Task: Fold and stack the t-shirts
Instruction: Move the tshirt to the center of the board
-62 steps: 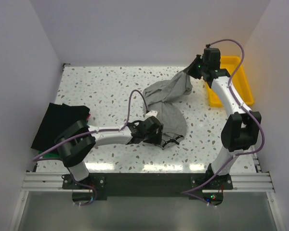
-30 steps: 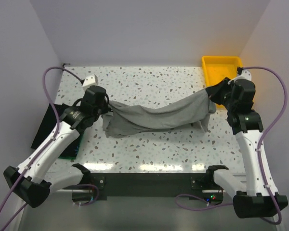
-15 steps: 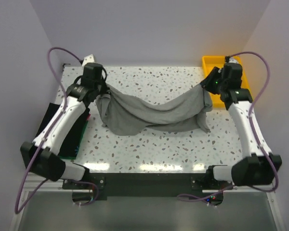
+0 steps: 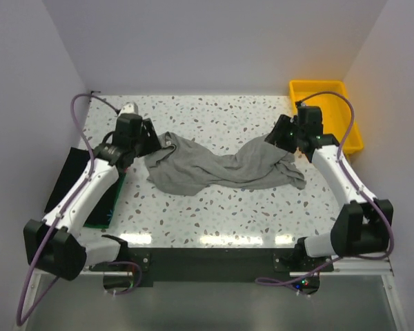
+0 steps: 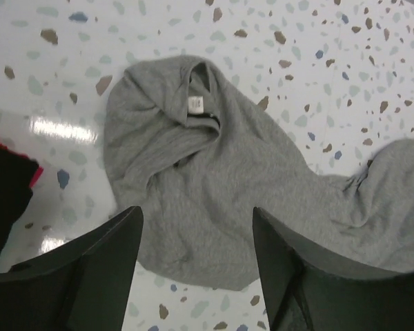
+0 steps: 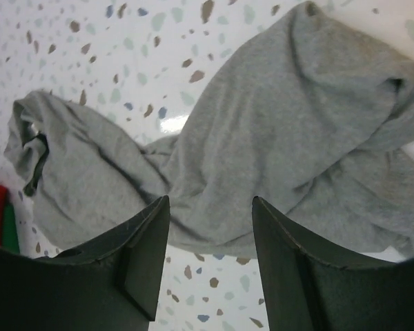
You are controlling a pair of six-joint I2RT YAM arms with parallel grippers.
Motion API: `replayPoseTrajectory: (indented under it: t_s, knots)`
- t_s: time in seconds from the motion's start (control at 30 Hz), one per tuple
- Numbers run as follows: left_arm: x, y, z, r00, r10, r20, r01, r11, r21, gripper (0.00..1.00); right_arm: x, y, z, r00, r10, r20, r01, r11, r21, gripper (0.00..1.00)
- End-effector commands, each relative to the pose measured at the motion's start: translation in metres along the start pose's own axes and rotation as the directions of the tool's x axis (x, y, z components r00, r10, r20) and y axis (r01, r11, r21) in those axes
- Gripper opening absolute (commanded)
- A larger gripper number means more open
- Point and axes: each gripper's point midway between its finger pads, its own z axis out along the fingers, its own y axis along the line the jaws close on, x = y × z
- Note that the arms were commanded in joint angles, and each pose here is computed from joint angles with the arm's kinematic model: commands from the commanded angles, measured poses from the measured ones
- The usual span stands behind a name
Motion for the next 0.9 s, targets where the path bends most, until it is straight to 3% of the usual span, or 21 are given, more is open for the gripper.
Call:
replayPoseTrajectory:
  t_s: [0.0, 0.17, 0.33, 0.7, 0.87]
  knots:
    - [0.066, 0.025, 0.005, 0.992, -0.069, -0.102, 0.069, 0.998, -0.003, 0.66, 0.026, 0.043, -0.026, 0.988, -0.141, 0.069, 0.148, 0.983, -0.109, 0.55]
    - [0.126, 0.037, 0.006, 0.979, -0.106, -0.176, 0.109, 0.994, 0.008, 0.62, 0.07, 0.027, -0.023, 0.989, -0.141, 0.049, 0.146, 0.982, -0.121, 0.55]
    - [0.155, 0.029, 0.016, 0.969, -0.103, -0.227, 0.11, 0.994, 0.02, 0.59, 0.09, 0.026, -0.014, 0.99, -0.142, -0.001, 0.14, 0.979, -0.15, 0.54]
    - [0.179, 0.02, 0.043, 0.964, -0.068, -0.259, 0.066, 0.998, -0.015, 0.48, 0.151, 0.059, -0.002, 0.969, -0.23, -0.085, 0.202, 0.946, -0.254, 0.54]
    - [0.177, 0.021, 0.045, 0.969, -0.058, -0.24, 0.053, 0.998, -0.028, 0.35, 0.194, 0.094, 0.004, 0.946, -0.303, -0.117, 0.249, 0.907, -0.339, 0.55]
